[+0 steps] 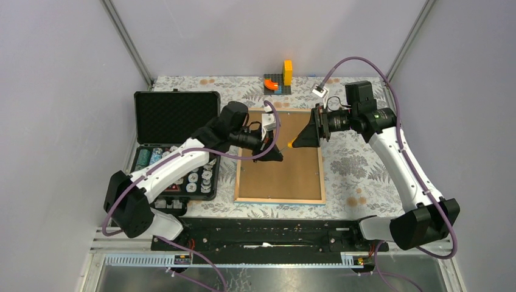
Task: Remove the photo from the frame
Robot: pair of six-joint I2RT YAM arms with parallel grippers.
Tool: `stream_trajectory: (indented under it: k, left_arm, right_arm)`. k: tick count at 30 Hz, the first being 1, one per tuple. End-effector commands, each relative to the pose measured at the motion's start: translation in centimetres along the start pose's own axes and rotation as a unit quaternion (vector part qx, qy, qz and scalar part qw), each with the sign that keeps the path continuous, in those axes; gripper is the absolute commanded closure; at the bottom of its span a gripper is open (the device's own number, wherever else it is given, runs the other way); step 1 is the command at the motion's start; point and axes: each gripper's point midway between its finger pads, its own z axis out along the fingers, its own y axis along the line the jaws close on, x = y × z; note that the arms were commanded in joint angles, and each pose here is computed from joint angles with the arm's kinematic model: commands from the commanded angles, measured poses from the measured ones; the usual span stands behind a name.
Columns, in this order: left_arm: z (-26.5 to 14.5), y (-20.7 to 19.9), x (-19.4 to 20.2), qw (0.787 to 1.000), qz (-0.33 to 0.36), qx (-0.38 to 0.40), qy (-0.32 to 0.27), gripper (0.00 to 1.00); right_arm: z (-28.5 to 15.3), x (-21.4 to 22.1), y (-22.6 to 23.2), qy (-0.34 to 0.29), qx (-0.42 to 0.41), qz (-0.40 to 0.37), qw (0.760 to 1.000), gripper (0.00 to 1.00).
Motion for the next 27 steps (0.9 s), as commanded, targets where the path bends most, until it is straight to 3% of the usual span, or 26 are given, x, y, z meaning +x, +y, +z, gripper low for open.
stream_trajectory:
  k: [1, 4, 8, 21, 27]
  left_arm:
    - [0.8, -0.6, -1.3, 0.999, 0.021, 0.023, -0.016, 1.0]
    - [1.1, -0.7, -1.2, 0.999, 0.017, 0.033, -0.015, 1.0]
    - [1.2, -0.5, -1.0, 0.999, 0.014, 0.031, -0.013, 1.0]
    - [1.6, -0.7, -1.1, 0.999, 0.011, 0.039, -0.011, 1.0]
    - [1.8, -1.0, -0.7, 0.998, -0.001, 0.055, -0.007, 1.0]
  right_arm:
    - [-0.2, 0.2, 1.8, 0.009, -0.021, -0.011, 1.0, 0.13]
    - [-0.1, 0.5, 2.0, 0.014, -0.024, -0.012, 1.0, 0.18]
    - [0.1, 1.2, 1.9, 0.026, -0.022, -0.012, 0.999, 0.34]
    - [0.7, 2.6, 1.1, 0.065, -0.015, -0.007, 0.998, 0.58]
    - [0.7, 2.8, 1.4, 0.068, -0.017, -0.016, 0.997, 0.63]
